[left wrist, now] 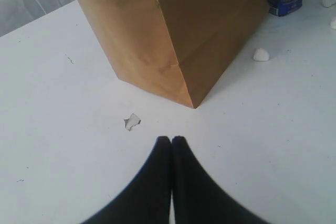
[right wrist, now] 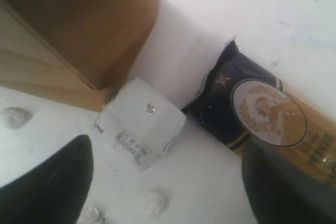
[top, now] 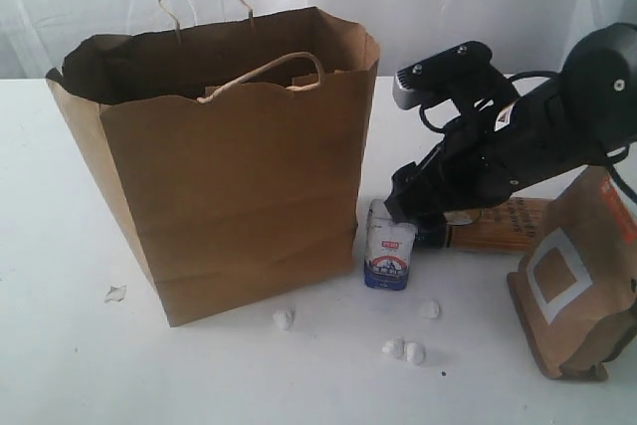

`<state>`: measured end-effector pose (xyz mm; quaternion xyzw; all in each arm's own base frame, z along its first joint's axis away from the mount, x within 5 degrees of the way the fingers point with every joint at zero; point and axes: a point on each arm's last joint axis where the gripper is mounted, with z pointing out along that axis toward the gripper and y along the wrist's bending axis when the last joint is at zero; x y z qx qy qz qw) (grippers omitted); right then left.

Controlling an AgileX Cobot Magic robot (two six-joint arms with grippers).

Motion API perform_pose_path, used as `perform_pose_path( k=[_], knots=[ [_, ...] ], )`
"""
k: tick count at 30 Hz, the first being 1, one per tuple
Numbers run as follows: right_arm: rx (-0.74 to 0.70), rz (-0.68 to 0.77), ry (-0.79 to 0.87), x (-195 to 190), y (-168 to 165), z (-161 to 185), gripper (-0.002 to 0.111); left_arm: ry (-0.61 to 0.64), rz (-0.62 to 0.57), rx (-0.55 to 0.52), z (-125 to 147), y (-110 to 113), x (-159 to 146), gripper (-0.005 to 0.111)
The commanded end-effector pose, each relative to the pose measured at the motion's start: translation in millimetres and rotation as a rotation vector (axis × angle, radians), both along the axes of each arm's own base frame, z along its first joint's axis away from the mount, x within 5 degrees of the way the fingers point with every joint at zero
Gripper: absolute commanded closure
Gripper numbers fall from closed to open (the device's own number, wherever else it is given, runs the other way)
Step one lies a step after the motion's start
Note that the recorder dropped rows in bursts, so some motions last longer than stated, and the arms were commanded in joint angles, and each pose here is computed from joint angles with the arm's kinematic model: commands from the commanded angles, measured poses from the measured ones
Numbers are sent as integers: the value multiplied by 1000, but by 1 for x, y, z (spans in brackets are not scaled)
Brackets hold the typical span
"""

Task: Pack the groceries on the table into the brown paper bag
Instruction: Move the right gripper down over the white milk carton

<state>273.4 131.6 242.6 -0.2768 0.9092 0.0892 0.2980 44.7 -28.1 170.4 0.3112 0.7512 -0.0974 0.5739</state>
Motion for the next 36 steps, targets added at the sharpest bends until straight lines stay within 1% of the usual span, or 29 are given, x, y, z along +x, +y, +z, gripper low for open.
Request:
perform_pose_path(
  k=[1,9,15,21,28,30,32,33,36],
  knots=[
    [19,5,5,3,7,-5,36,3,0,-3,-1,0,0,106],
    [41,43,-3,1,22,-10,36,3,0,-3,-1,0,0,106],
    [25,38,4,7,25,-23,36,3,0,-3,-1,0,0,106],
    [22,33,-1,11,26,-29,36,3,0,-3,-1,0,0,106],
    [-4,38,57,13,27,-43,36,3,0,-3,-1,0,0,106],
    [-8,39,63,13,27,-45,39,3,0,-3,-1,0,0,106],
    [-8,39,63,13,27,-46,46,3,0,-3,-1,0,0,106],
    [-8,39,63,13,27,-46,50,3,0,-3,-1,0,0,106],
    [-6,38,57,14,27,-45,71,3,0,-3,-1,0,0,106]
  ],
)
